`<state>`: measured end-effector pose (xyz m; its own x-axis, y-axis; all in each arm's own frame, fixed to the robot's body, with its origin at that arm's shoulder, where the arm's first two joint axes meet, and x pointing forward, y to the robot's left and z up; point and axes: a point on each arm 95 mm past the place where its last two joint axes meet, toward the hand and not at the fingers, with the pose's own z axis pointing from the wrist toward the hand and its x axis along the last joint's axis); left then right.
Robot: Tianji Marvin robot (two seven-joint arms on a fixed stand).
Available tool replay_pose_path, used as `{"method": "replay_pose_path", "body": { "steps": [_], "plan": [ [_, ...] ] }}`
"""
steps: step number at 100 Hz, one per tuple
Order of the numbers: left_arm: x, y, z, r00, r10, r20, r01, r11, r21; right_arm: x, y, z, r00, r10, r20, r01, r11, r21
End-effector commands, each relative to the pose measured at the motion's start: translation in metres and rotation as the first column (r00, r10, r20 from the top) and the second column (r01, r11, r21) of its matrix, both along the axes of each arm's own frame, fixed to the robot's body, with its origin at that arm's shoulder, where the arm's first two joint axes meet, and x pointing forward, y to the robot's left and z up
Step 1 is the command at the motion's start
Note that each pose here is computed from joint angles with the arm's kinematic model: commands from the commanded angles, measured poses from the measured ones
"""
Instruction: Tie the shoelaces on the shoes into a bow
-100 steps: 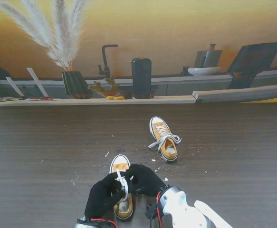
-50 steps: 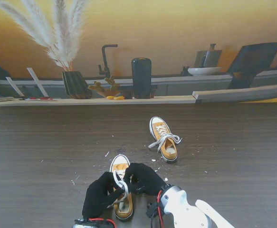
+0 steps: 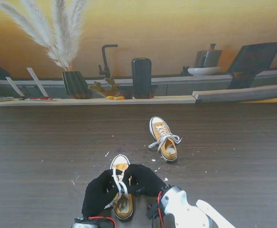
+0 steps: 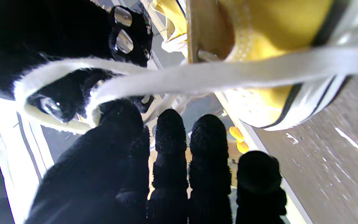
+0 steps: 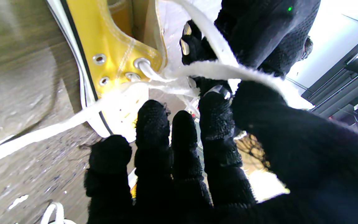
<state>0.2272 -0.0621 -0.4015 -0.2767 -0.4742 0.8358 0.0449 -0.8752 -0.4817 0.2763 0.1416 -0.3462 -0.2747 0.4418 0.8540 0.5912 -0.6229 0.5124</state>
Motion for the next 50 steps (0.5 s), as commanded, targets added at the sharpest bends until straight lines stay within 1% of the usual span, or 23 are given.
{"method": "replay_pose_path", "body": {
  "steps": [1, 24, 42, 50],
  "plan": [
    [0.0016, -0.0056, 0.0033, 0.999, -0.034, 0.003, 0.034, 0.999, 0.004, -0.0023, 0.0004, 0.0005, 1.000, 0.015, -0.006, -0.015, 1.000, -0.001],
    [0.0005, -0.0070, 0.0017, 0.998, -0.056, -0.001, 0.056, 0.998, 0.029, -0.0022, -0.0005, 0.0012, 1.000, 0.006, -0.007, -0.006, 1.000, 0.005],
    [-0.0027, -0.0045, 0.0014, 0.996, -0.086, -0.032, 0.088, 0.995, 0.053, -0.0026, -0.0015, 0.0027, 1.000, -0.003, -0.002, 0.003, 1.000, 0.014],
    [-0.0039, -0.0048, 0.0022, 0.994, -0.096, -0.045, 0.098, 0.994, 0.047, -0.0023, -0.0021, 0.0031, 1.000, -0.006, 0.002, 0.006, 1.000, 0.015]
  ]
}}
